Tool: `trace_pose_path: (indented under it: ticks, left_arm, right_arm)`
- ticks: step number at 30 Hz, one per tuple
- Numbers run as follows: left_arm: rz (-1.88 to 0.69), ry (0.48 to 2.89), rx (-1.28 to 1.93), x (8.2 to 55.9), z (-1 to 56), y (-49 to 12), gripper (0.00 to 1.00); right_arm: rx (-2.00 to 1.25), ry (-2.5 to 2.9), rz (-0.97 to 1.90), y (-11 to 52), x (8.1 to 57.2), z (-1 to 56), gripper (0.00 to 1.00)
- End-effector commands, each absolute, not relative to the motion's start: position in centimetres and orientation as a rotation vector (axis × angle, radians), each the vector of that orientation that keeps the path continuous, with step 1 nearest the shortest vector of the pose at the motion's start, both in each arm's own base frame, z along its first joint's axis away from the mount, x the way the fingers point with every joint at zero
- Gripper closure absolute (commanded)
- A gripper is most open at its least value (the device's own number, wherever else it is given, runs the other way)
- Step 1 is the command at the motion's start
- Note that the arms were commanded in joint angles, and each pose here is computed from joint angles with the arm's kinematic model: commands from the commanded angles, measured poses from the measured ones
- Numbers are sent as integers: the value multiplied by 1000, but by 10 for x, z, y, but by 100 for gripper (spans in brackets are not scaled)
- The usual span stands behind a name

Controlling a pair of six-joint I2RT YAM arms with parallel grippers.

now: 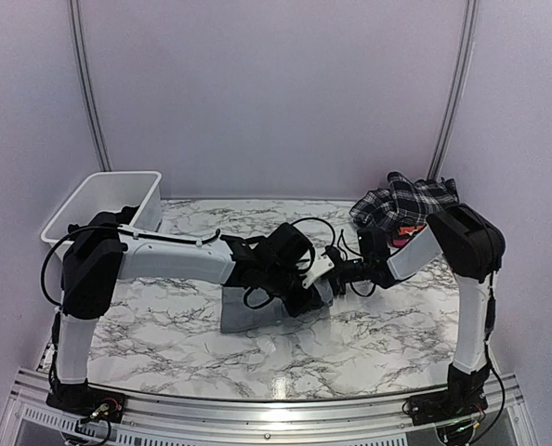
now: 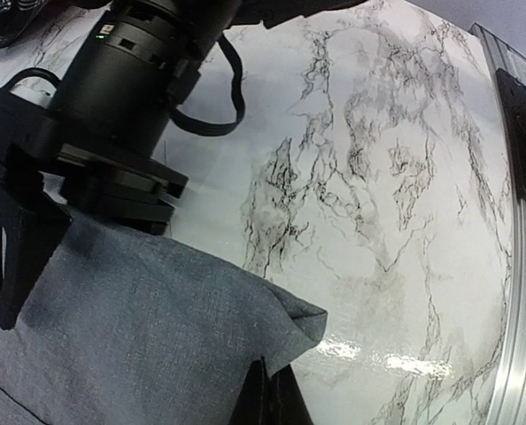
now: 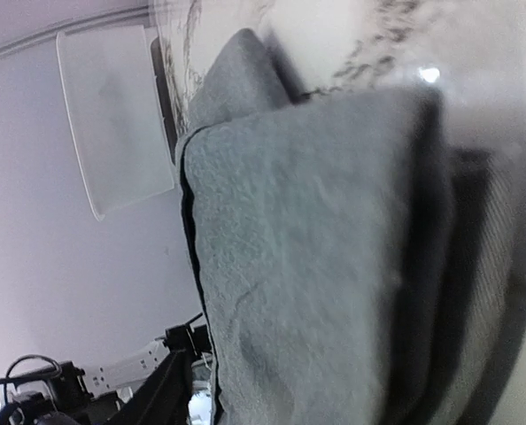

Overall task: Fold and stack the mixed laundry pile
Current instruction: Pass from the left arm to the right, then turn over the square-folded shirt at the center of the board.

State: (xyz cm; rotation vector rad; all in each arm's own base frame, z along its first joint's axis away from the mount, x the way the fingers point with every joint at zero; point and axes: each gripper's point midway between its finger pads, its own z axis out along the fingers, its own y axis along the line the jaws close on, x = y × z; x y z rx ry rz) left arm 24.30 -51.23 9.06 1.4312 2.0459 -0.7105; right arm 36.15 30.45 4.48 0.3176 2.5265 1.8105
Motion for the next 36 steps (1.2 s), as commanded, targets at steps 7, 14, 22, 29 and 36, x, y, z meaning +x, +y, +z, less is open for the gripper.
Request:
trace_pose_path:
  ticks: [7, 14, 22, 29, 36]
  left_arm:
    - [-717, 1993, 1320, 252, 137, -510, 74]
    - [-756, 2135, 943, 304, 178, -455, 2]
    - [-767, 2292, 534, 364, 181, -380, 1]
    - [-740, 2356, 440, 375, 166, -356, 1]
    - [-714, 2390, 353, 386, 159, -331, 1]
  right_arm:
    - [330, 2599, 1699, 305, 369, 29, 100]
    - [53, 2683, 1363, 276, 368, 55, 100]
    - [-201, 2699, 891, 210, 377, 111, 100]
    - [-246, 2618, 209, 132, 398, 191, 100]
    - [-329, 2459, -247, 111, 416, 271, 100]
